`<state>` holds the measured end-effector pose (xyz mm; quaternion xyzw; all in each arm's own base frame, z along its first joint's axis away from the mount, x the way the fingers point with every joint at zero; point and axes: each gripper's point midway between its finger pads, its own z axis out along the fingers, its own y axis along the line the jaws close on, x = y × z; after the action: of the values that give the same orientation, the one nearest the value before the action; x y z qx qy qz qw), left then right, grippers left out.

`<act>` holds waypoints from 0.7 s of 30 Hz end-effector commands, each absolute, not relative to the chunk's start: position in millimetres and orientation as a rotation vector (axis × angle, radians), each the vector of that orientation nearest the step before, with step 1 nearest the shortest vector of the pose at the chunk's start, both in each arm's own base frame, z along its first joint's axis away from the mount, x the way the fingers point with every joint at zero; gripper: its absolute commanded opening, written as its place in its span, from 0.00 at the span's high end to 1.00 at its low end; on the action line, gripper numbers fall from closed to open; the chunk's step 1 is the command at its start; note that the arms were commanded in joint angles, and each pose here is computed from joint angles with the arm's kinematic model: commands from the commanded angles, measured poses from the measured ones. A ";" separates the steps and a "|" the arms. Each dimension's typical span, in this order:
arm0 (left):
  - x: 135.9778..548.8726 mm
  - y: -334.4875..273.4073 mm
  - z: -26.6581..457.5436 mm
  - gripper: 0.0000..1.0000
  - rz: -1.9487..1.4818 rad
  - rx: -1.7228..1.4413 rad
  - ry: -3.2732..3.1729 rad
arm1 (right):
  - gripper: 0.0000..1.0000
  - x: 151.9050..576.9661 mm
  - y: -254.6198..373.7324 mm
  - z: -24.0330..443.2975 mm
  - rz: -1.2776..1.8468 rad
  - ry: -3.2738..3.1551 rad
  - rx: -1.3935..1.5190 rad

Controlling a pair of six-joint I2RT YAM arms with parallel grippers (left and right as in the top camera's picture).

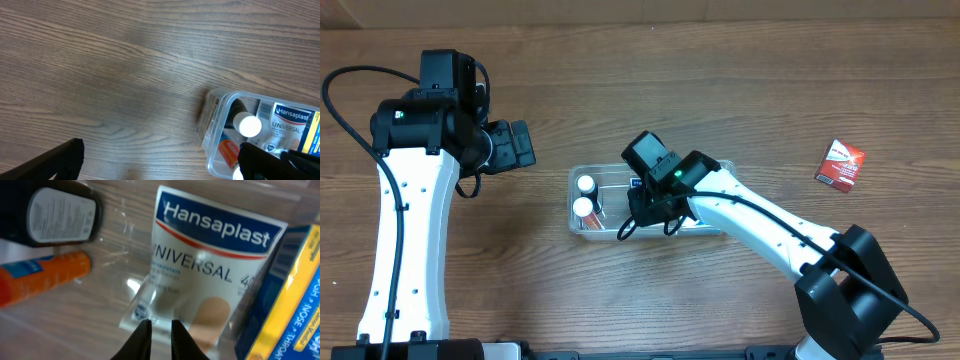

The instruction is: Pack container

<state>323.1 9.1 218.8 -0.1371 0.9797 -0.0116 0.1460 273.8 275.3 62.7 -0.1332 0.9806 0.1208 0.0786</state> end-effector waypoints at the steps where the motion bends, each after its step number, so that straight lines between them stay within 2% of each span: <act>1: 321.9 10.1 218.0 0.00 -0.030 -0.378 2.825 | 0.83 271.2 262.1 45.1 0.295 2.929 -0.387; 7: 321.7 10.1 218.0 0.00 -0.029 -0.377 2.826 | 0.79 266.1 249.2 27.6 0.230 2.936 -0.381; 9: 321.4 10.0 217.9 0.00 -0.030 -0.378 2.827 | 0.78 271.6 252.5 37.7 0.230 2.923 -0.378; 15: 321.1 10.0 217.8 0.00 -0.030 -0.378 2.829 | 0.76 297.5 284.6 126.0 0.386 2.755 -0.484; 17: 321.4 10.1 217.9 0.00 -0.029 -0.378 2.827 | 0.76 283.6 297.7 125.2 0.515 2.793 -0.527; 21: 323.0 10.1 218.4 0.00 -0.031 -0.378 2.821 | 0.76 270.8 311.7 109.0 0.519 2.825 -0.592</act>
<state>323.2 9.1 218.8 -0.1371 0.9796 -0.0116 0.1462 280.3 294.2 112.9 -0.1775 0.9639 0.1606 0.1162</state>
